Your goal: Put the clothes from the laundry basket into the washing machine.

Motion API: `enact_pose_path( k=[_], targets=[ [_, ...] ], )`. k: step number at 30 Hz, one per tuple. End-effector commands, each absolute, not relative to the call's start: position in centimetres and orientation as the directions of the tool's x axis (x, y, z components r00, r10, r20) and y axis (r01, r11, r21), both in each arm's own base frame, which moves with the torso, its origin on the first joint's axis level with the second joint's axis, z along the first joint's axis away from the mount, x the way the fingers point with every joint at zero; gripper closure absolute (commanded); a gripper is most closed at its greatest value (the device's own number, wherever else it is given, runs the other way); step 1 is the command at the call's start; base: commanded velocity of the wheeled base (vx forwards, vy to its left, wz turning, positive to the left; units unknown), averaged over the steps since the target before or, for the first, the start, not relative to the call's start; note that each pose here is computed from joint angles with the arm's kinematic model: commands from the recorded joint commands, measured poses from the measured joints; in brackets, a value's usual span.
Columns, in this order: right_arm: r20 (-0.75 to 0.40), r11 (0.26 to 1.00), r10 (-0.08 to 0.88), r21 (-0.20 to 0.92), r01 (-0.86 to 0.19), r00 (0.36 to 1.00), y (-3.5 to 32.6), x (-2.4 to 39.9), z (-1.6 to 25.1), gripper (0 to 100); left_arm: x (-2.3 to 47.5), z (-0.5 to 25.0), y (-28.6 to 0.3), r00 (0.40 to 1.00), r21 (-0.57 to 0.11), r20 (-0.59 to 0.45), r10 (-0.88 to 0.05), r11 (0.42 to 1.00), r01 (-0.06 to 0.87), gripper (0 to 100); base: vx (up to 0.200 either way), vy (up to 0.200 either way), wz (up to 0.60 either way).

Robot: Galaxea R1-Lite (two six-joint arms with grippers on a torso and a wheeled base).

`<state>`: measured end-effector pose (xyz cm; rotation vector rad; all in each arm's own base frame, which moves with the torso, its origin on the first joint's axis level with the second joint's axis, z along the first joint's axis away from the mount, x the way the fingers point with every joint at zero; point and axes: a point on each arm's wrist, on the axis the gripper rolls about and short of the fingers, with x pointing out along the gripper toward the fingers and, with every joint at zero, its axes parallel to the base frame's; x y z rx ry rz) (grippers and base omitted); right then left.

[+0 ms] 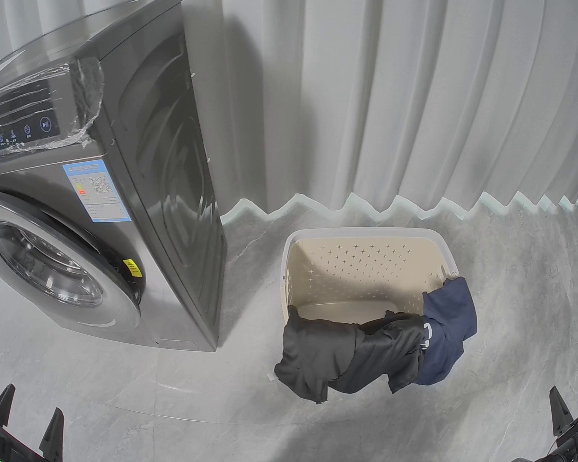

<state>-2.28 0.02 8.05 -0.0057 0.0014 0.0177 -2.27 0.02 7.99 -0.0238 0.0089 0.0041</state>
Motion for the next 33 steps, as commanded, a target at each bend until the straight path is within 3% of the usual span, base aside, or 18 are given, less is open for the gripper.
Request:
enact_pose_path(
  k=[1,33],
  targets=[
    [-0.002,1.0,0.017,-0.006,-0.017,1.0,0.02,-2.29,7.56,0,-2.29,7.51,0.02,1.0,-0.025,-0.006,0.005,1.0,-0.005,0,0.0,0.2,0.0],
    [-0.002,1.0,0.018,-0.009,-0.018,1.0,0.03,-2.29,7.56,0,-2.29,7.51,0.02,1.0,-0.025,-0.006,0.005,1.0,-0.005,0,0.0,0.2,0.0]
  ],
)
